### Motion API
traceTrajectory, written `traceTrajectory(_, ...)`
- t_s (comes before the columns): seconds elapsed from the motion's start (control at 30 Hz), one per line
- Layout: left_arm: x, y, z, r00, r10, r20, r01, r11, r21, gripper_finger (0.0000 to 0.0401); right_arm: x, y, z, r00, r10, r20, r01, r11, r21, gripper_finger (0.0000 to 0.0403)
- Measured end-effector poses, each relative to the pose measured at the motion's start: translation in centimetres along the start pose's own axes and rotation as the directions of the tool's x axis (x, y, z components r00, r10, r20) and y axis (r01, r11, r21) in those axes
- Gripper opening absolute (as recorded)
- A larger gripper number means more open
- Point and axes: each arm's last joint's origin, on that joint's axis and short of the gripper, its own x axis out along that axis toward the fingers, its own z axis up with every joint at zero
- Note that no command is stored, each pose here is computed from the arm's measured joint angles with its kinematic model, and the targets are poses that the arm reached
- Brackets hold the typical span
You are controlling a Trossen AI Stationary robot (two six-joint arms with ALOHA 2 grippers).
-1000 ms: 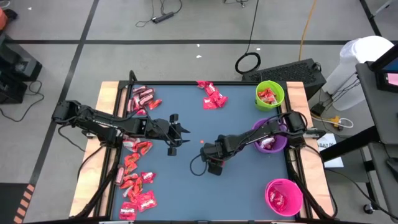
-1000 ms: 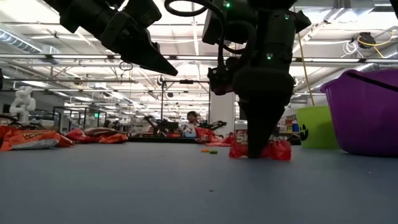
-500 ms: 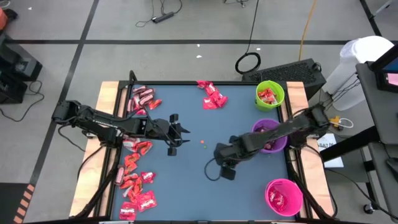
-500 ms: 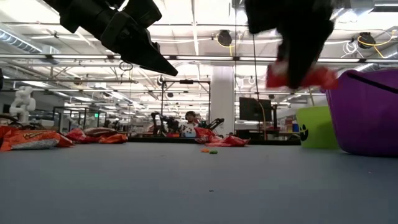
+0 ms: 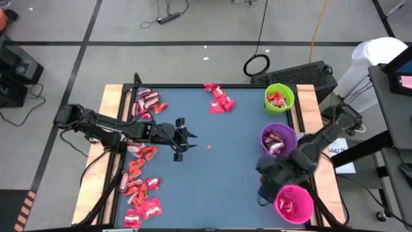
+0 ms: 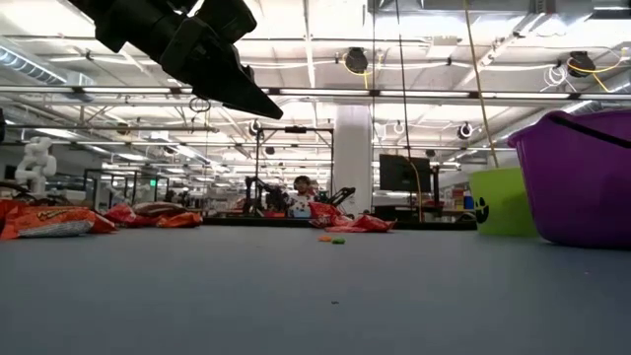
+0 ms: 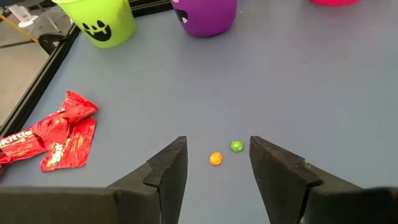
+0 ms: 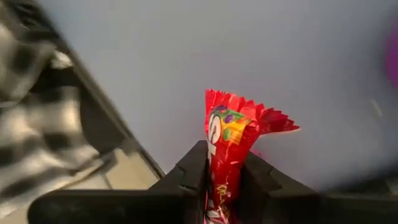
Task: Organize candy in baskets
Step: Put the red candy pack into the pink bucket, then put the orange chocolate bar into the green bucket
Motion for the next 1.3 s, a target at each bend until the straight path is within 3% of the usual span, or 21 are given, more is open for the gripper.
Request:
traceTrajectory(0.13, 0.0, 0.0, 0.0, 1.0, 0.0, 0.0, 0.0, 1.0, 0.0, 0.018, 0.1, -0.8, -3.2, 0.989, -0.144, 0.021, 0.142, 0.988, 0.063, 0.0052)
traceTrajectory(0.37, 0.0, 0.0, 0.1, 1.0, 0.001, 0.008, -0.001, 1.0, 0.0, 0.018, 1.3, -0.7, -7.4, 0.981, -0.183, -0.07, 0.192, 0.969, 0.154, 0.0053)
traceTrajectory(0.6, 0.0, 0.0, 0.1, 1.0, 0.002, 0.014, -0.002, 1.0, 0.005, 0.018, 3.5, -1.7, -9.3, 0.963, -0.246, -0.107, 0.264, 0.941, 0.214, 0.0071)
traceTrajectory(0.97, 0.0, 0.0, 0.1, 1.0, 0.002, 0.013, -0.002, 1.0, 0.005, 0.018, 3.6, -1.6, -9.4, 0.946, -0.192, -0.26, 0.26, 0.929, 0.262, 0.0166)
traceTrajectory(1.13, 0.0, 0.0, 0.2, 1.0, 0.003, 0.021, -0.003, 1.0, 0.004, 0.018, 1.8, -1.8, -8.2, 0.957, -0.071, -0.283, 0.153, 0.949, 0.277, 0.0188)
traceTrajectory(1.2, 0.0, 0.0, 0.2, 1.0, 0.003, 0.021, -0.003, 1.0, 0.004, 0.018, 1.0, -2.1, -7.5, 0.964, -0.031, -0.263, 0.113, 0.946, 0.303, 0.0191)
traceTrajectory(1.3, 0.0, 0.0, 0.2, 1.0, 0.01, 0.02, -0.011, 1.0, 0.004, 0.018, -0.2, -2.7, -6.2, 0.995, 0.028, -0.091, 0.002, 0.949, 0.315, 0.0192)
